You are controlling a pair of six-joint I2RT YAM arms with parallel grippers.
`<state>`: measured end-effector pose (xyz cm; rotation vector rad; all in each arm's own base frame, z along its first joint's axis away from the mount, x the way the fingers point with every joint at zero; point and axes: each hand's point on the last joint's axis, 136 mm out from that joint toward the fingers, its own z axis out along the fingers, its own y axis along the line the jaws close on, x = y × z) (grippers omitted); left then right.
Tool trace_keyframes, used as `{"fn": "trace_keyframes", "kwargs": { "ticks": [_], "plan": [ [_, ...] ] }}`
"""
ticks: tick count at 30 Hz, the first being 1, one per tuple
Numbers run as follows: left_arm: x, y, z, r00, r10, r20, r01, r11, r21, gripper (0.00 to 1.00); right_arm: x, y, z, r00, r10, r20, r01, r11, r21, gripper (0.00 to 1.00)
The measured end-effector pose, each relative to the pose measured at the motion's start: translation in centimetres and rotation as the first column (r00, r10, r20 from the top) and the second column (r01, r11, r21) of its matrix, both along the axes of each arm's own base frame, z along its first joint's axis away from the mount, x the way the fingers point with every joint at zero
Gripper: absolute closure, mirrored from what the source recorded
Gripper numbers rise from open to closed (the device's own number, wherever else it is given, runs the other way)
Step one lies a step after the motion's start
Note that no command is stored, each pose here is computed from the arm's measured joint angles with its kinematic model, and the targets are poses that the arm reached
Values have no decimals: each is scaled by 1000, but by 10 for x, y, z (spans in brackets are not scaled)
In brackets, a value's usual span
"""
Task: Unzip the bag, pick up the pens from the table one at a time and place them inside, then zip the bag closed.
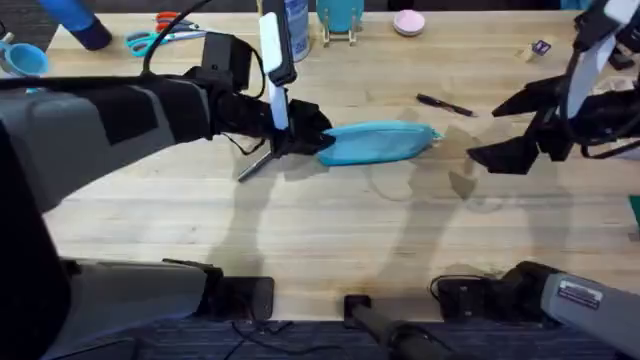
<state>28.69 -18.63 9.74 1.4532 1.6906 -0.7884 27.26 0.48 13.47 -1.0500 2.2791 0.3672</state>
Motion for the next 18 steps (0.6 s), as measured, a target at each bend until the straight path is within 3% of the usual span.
{"fn": "trace_keyframes", "kwargs": {
  "ticks": [18],
  "plan": [
    [0, 0, 0, 1000, 0, 0, 0, 1000, 0, 958, 24, 12, -25, 996, 87, 5, -87, 996, 29, 4]
  ]
}}
